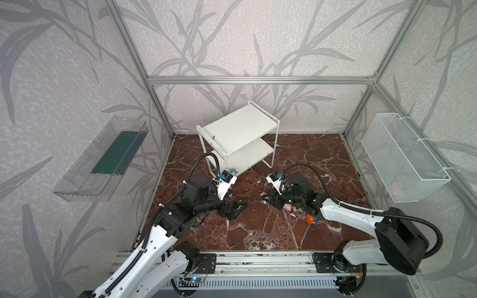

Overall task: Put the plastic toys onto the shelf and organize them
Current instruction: 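Carry the lion-maned Doraemon figurine with the right gripper onto the lower shelf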

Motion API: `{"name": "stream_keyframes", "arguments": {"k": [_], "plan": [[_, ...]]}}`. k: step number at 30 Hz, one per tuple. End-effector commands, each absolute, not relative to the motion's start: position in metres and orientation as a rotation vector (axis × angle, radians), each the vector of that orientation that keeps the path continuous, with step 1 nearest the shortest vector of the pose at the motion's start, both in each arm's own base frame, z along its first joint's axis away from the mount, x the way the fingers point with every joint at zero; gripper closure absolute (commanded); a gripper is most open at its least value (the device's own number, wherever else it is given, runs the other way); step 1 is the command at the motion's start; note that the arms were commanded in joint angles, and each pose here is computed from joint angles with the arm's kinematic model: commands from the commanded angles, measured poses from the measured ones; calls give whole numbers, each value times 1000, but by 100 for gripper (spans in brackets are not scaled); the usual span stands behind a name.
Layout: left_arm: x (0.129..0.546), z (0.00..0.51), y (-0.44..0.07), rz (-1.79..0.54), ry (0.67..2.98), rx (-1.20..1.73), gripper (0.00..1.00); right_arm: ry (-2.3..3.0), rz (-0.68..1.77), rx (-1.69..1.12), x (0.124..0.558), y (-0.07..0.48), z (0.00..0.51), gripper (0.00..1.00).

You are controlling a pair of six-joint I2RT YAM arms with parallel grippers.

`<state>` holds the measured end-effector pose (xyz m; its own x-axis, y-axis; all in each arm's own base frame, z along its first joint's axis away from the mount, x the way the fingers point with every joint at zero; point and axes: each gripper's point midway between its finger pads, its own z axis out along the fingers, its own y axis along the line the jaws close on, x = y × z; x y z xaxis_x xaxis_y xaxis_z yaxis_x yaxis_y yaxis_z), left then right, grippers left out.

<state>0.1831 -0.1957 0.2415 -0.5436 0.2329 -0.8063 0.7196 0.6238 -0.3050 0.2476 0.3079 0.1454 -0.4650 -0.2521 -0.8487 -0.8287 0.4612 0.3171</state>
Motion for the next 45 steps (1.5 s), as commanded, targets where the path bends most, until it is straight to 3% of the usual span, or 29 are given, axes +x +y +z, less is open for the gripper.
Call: {"name": "stream_keyframes", "arguments": {"k": [1,9,15,32,45], "plan": [[187,240,-188,-746,2094,742,1,1635,960,-998,257,325,194,76],[213,250,-142,-424,2064,544,1,1474,918,-990,297,343,226,76],[217,254,-123,-319,2038,475,1,1311,947,-959,315,358,253,76],[217,250,-119,-290,2041,481,1,1185,934,-1033,358,388,238,77],[218,250,-120,-298,2038,486,1,1183,914,-1093,363,394,218,75]]}}
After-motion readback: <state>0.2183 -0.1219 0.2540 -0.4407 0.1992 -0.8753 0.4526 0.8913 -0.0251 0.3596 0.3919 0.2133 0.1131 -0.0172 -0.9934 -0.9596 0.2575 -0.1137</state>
